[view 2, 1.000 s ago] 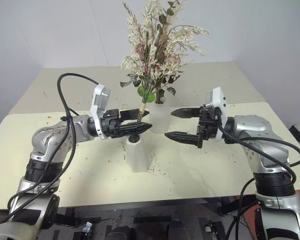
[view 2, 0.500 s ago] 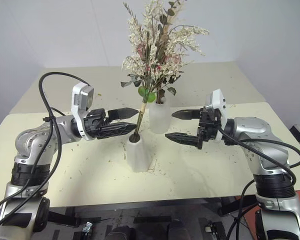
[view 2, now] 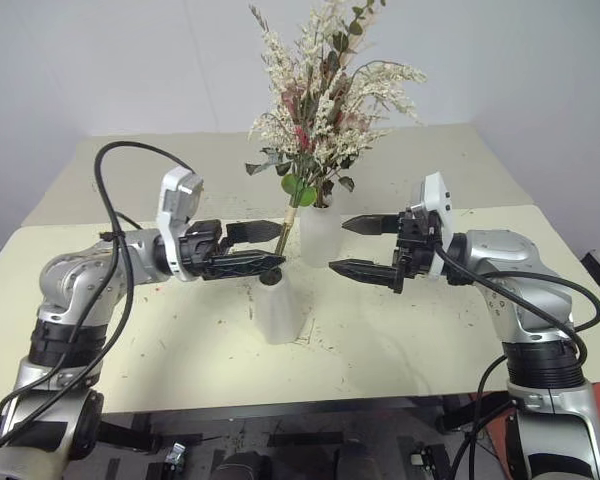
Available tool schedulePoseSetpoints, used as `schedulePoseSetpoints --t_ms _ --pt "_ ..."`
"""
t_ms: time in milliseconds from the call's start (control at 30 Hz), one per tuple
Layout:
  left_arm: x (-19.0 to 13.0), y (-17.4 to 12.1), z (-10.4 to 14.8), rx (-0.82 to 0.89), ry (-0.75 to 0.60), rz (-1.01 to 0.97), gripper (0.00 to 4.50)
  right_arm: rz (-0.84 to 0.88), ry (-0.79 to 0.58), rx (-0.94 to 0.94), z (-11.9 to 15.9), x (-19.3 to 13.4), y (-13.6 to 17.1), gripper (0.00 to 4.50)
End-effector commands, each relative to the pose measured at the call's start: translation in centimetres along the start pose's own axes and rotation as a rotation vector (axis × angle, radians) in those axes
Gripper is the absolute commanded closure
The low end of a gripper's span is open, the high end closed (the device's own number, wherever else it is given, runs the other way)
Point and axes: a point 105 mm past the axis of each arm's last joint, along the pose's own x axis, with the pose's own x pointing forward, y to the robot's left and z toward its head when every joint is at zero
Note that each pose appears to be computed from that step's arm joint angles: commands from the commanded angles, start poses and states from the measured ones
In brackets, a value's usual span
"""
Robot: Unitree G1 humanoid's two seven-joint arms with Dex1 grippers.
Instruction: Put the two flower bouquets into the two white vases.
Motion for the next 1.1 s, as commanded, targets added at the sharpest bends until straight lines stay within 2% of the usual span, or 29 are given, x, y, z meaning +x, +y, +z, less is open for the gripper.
schedulePoseSetpoints --t_ms 33,733,933,1100 --pt "0.6 0.0 0.5 0.041 0.034 -0.04 0.02 -0.004 -0.02 -0.04 1.0 -0.1 0.1 0.0" --pt "1.9 1.3 -0.5 0.029 0.125 -0.082 0.02 -0.022 -0.029 -0.041 1.1 0.1 0.5 0.0" --pt "2.3 1.3 1.0 0.058 0.05 -0.137 0.02 -0.042 -0.029 -0.038 1.1 -0.2 0.9 0.0" --pt "1.4 0.5 2.1 0.043 -0.019 -0.204 0.02 -0.052 -0.027 -0.032 1.0 -0.3 0.7 0.0"
